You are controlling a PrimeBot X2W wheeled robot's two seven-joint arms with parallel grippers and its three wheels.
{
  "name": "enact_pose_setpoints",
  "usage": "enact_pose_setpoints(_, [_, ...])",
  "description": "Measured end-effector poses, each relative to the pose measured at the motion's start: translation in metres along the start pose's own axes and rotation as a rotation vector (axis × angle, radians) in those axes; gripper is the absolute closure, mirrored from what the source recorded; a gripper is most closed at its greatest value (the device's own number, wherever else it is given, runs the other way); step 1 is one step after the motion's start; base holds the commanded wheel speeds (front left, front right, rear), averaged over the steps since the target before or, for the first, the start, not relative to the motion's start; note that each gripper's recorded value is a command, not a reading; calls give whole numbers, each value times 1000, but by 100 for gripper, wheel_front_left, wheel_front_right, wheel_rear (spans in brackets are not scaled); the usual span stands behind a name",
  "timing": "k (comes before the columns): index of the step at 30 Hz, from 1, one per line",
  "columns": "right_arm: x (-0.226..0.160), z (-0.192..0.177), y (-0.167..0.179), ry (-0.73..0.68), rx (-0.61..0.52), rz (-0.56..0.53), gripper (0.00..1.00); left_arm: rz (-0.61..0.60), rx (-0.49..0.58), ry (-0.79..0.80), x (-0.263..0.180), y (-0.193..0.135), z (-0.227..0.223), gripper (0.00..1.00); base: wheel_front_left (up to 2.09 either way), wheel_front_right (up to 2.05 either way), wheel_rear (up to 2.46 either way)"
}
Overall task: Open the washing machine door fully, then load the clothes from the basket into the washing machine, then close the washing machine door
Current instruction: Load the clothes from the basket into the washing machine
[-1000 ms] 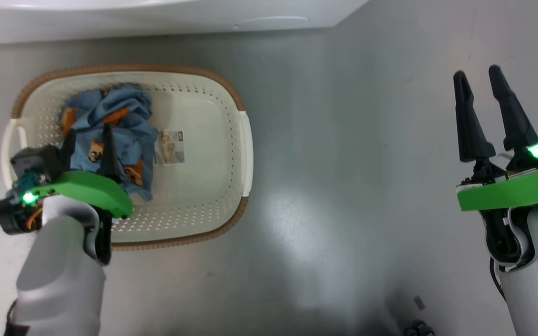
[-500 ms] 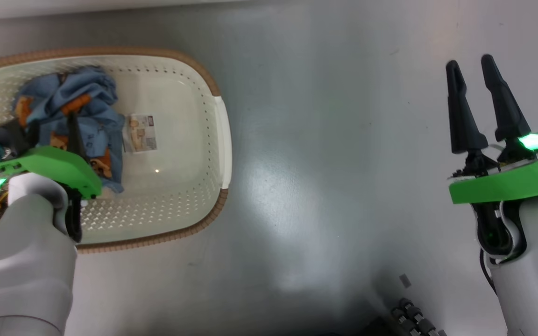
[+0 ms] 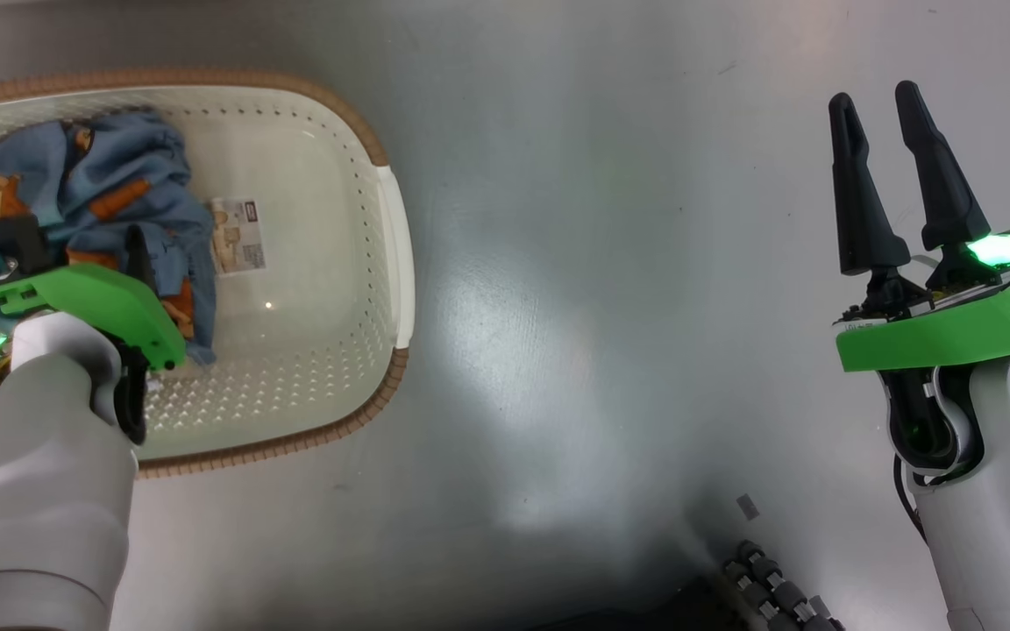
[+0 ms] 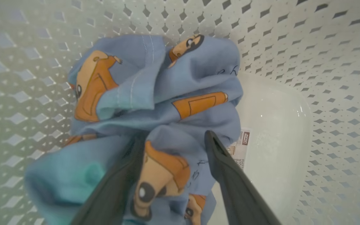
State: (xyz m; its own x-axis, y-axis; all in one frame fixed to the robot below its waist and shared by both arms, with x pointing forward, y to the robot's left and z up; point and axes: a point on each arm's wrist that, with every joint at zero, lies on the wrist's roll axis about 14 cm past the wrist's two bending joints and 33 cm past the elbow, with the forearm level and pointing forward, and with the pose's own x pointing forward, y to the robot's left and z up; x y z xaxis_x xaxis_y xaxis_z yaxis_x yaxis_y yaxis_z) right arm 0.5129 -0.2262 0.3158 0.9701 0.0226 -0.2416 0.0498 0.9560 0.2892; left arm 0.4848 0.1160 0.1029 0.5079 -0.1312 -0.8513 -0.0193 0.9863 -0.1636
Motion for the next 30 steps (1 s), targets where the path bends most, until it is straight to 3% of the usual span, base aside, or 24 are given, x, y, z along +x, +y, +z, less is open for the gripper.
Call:
enact_pose_setpoints(9, [-1,0,-2,3,-2,-7,0,-8,32,105,0,-1,-17,0,0,0,0])
enact_pose_setpoints(10, [-1,0,-2,2,-2,-6,0,-7,30,106,0,-1,-16,45,0,0,0])
enact_pose_setpoints(11, [-1,0,-2,1,-2,-6,0,-6,29,105,-1,-1,-16,62,0,0,0])
enact_pose_setpoints(12, [-1,1,-2,1,-2,-6,0,-7,30,105,-1,0,-16,100,0,0,0])
enact_pose_setpoints(20, [-1,4,0,-6,0,-2,0,-11,19,81,-3,0,-10,100,0,0,0])
enact_pose_setpoints(30, [-2,18,7,-36,5,11,0,-49,29,-64,-14,-9,20,100,0,0,0])
